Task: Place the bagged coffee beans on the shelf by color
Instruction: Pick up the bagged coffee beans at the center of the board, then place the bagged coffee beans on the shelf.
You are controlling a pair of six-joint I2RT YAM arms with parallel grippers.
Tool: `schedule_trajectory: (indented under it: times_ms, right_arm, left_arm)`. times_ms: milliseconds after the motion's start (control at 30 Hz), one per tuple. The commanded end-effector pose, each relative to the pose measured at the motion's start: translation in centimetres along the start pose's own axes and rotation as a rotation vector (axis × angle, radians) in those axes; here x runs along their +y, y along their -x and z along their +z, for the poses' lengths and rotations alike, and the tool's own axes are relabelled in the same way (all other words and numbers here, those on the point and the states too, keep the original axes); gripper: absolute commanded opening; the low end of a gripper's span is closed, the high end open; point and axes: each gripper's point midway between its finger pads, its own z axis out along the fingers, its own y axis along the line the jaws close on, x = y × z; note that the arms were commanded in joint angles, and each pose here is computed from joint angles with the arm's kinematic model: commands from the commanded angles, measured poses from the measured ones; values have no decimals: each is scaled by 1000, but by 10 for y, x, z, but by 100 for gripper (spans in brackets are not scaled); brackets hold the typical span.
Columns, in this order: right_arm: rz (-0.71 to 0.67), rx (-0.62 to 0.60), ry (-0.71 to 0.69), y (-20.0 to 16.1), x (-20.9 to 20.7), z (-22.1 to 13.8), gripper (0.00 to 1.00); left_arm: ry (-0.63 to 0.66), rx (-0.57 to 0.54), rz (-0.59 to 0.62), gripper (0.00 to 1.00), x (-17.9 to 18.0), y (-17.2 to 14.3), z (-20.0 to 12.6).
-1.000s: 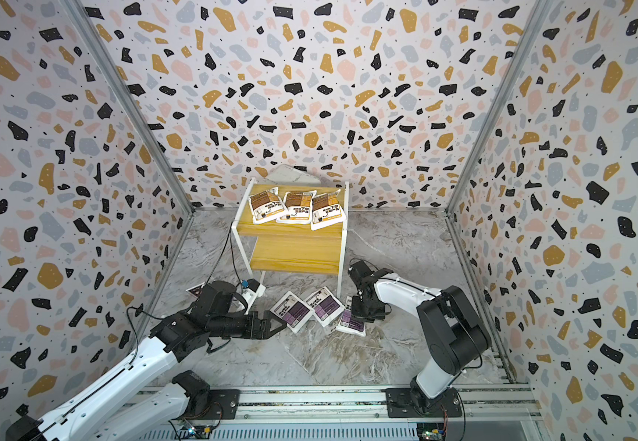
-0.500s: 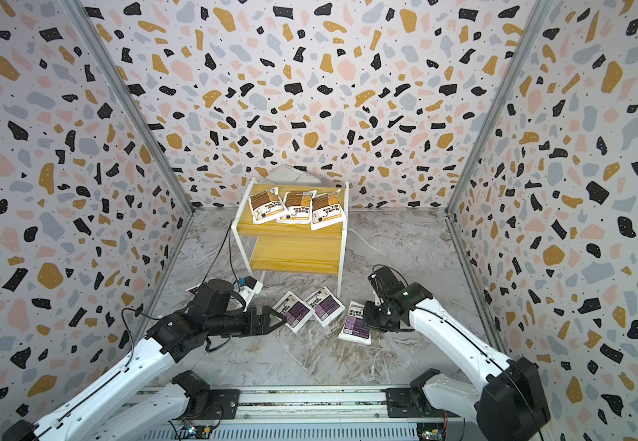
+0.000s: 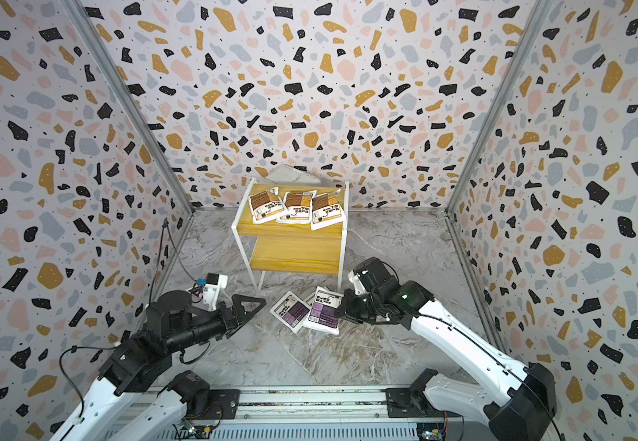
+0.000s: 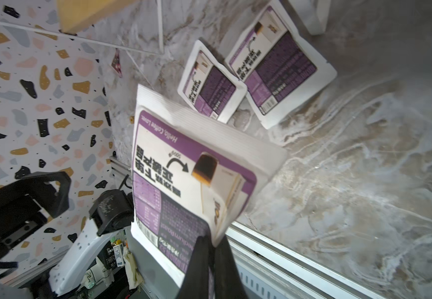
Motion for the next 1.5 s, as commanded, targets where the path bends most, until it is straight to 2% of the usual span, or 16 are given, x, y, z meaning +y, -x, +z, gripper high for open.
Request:
schedule_trajectory:
  times_ms: [0, 100, 367, 733, 900, 1033, 1333, 1433, 1467]
  right_arm:
    - [-5, -76, 49, 22, 27, -7, 0]
    - [-15, -92, 73, 35, 44, -4, 0]
    - [-65, -102, 124, 53, 87, 5, 0]
    - [-70, -87, 149, 55, 103, 13, 0]
    - [-74, -77, 152, 53, 105, 17, 0]
    - [-76, -75, 153, 53, 106, 18, 0]
    - [-81, -70, 155, 51, 107, 19, 0]
    - [-86, -72, 159, 51, 108, 17, 0]
    - [-87, -74, 160, 51, 108, 17, 5]
  left_arm:
    - [-27, -38, -138, 98, 1, 7, 6]
    - [-58, -34, -160, 97, -4, 11, 13]
    - [-86, 13, -118, 95, -21, 22, 37]
    - [-149, 22, -96, 83, -36, 36, 61]
    - [-164, 34, -90, 65, -39, 36, 67]
    - [-167, 32, -87, 55, -38, 37, 67]
    - [-149, 21, -88, 15, -31, 37, 65]
    - [-144, 17, -83, 11, -31, 38, 65]
    - [-141, 16, -83, 9, -30, 39, 65]
